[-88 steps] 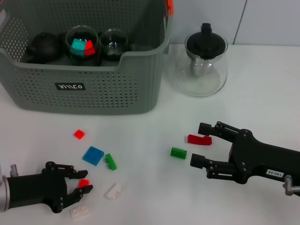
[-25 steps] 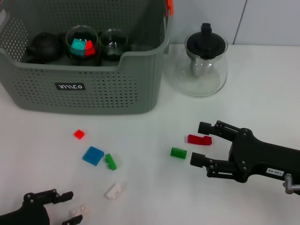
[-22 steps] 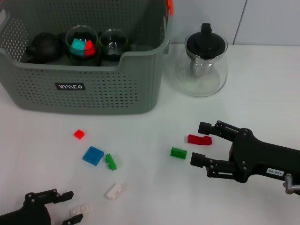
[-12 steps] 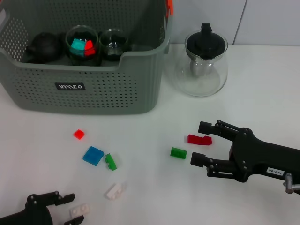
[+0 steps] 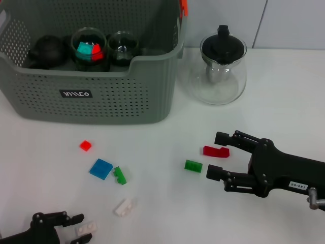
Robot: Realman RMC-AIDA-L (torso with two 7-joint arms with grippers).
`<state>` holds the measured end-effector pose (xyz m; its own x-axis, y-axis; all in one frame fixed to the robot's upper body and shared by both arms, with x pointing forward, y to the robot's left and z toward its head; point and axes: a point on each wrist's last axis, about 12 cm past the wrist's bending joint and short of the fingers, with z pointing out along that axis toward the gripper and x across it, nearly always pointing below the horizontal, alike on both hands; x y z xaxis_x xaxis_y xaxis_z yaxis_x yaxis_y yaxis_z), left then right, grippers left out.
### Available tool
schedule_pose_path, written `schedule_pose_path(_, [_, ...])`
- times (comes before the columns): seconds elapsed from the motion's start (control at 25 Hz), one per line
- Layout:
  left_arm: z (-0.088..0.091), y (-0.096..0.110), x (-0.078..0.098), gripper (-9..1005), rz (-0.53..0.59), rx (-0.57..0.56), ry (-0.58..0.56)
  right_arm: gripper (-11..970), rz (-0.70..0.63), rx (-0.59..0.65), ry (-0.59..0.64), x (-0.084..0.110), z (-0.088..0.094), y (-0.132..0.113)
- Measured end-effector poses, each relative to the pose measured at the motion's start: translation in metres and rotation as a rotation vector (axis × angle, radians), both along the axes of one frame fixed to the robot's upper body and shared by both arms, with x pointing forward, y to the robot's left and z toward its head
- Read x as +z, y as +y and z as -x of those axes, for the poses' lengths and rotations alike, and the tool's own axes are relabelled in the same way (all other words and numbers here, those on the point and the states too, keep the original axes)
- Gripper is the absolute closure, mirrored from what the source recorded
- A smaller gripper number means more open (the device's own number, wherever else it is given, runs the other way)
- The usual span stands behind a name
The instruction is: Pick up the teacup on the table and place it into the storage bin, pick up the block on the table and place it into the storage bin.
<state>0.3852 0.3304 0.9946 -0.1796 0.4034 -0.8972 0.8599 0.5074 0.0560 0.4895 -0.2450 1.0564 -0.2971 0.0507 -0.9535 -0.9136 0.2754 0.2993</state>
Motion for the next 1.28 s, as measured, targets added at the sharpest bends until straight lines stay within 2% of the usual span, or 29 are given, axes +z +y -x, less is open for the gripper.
schedule_pose_path(0.24, [0.001, 0.000, 0.000, 601, -0.008, -0.009, -0.009, 15, 0.001, 0.000, 0.002, 0.000, 0.000, 0.000])
schedule_pose_path(0.84, [0.000, 0.002, 0.003, 800, 0.001, 0.001, -0.030, 15, -0.006, 0.008, 0.001, 0.001, 0.000, 0.000])
schedule_pose_path(0.92, [0.002, 0.005, 0.010, 814, 0.041, 0.003, -0.043, 15, -0.006, 0.008, 0.001, 0.001, 0.000, 0.000])
schedule_pose_path(1.08, [0.000, 0.017, 0.037, 805, 0.170, 0.023, -0.102, 15, -0.005, 0.007, 0.000, 0.001, 0.000, 0.000])
schedule_pose_path(1.2, [-0.014, 0.026, 0.060, 798, 0.283, 0.059, -0.159, 15, 0.000, 0.003, -0.002, 0.001, -0.001, 0.000])
schedule_pose_path(1.24, [-0.030, 0.029, 0.073, 796, 0.365, 0.103, -0.182, 15, 0.001, 0.003, -0.004, 0.001, -0.002, 0.000])
schedule_pose_path(1.28, [-0.030, 0.029, 0.073, 794, 0.365, 0.103, -0.182, 15, 0.002, 0.003, -0.006, 0.001, -0.002, 0.001])
